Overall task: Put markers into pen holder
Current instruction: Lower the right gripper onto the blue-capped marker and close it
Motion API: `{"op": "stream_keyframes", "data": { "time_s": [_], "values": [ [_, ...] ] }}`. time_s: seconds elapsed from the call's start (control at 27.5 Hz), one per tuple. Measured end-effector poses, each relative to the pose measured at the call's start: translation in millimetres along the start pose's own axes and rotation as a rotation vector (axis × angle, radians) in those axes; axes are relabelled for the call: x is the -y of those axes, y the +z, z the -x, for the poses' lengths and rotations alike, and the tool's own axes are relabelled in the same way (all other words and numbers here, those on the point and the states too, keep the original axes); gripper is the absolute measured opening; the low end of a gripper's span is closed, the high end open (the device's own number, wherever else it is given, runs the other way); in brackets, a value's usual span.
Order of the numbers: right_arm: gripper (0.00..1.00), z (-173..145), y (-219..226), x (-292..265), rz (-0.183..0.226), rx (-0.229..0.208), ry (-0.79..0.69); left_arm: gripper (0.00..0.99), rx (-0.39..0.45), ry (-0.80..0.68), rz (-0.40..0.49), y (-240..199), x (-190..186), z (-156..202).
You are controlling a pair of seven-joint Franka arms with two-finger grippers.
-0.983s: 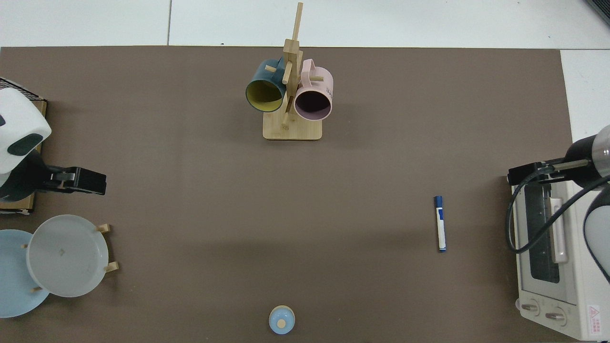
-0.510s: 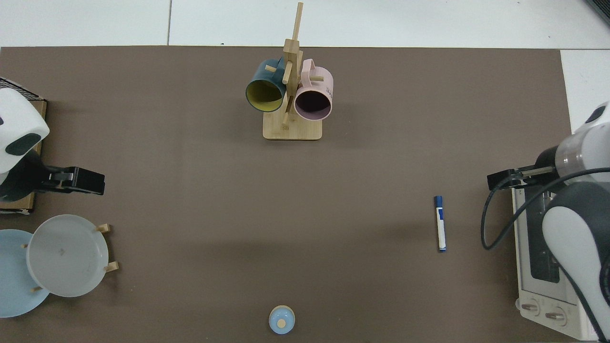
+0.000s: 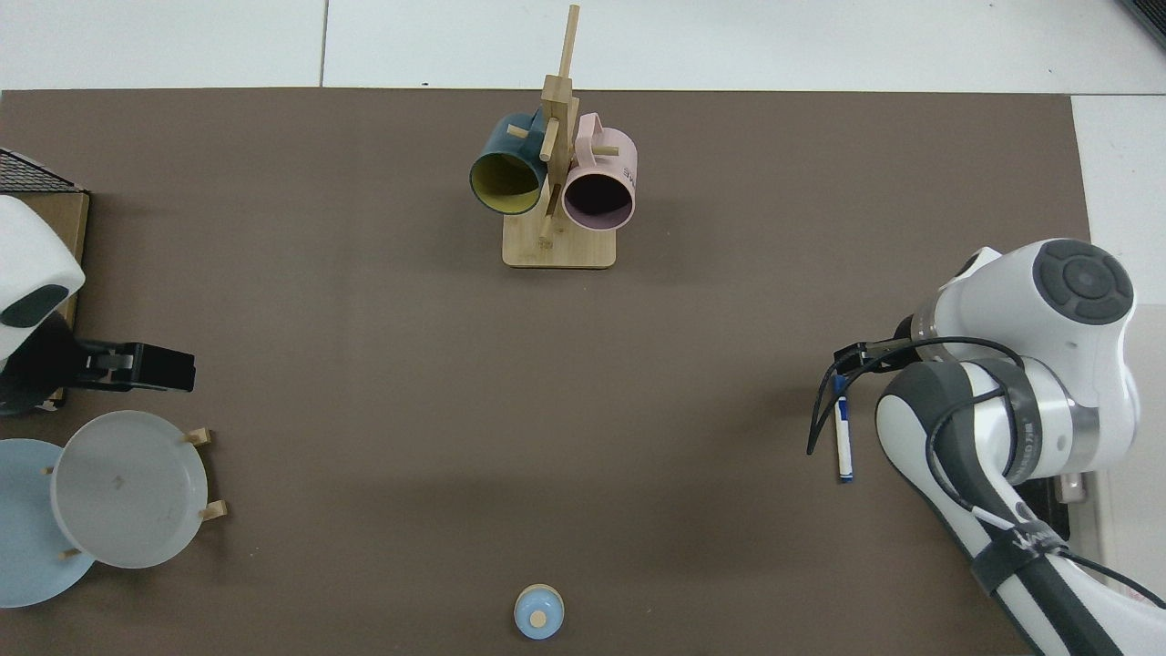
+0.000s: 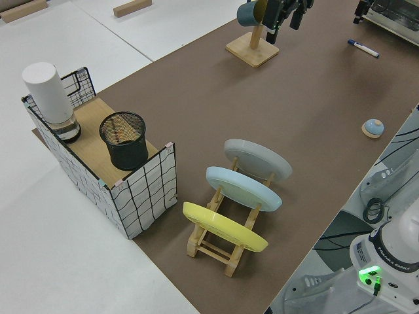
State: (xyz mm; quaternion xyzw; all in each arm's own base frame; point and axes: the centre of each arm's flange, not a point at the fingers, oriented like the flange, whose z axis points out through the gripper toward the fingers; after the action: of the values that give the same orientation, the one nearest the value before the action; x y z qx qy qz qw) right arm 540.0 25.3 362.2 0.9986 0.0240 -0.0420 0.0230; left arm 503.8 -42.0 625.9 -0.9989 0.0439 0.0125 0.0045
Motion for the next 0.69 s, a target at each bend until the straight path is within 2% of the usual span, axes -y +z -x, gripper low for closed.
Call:
{"op": "stream_keyframes", "data": {
  "time_s": [0.29,0.4,0.51,0.69],
  "values": [
    [1.0,20,45,3,-0.003,0.001,0.081,0.991,-0.022,0.005,-0.002,-2,-4,10],
    [1.0,25,56,5,-0.006,-0.014,0.085,0.991,-0.031,0.006,-0.001,-2,-4,8],
    [1.0,30,66,5,-0.008,-0.029,0.088,0.991,-0.036,0.006,0.0,-3,-3,2],
    [1.0,34,72,6,-0.008,-0.026,0.09,0.991,-0.047,0.005,0.004,-9,-2,-18]
  ]
}}
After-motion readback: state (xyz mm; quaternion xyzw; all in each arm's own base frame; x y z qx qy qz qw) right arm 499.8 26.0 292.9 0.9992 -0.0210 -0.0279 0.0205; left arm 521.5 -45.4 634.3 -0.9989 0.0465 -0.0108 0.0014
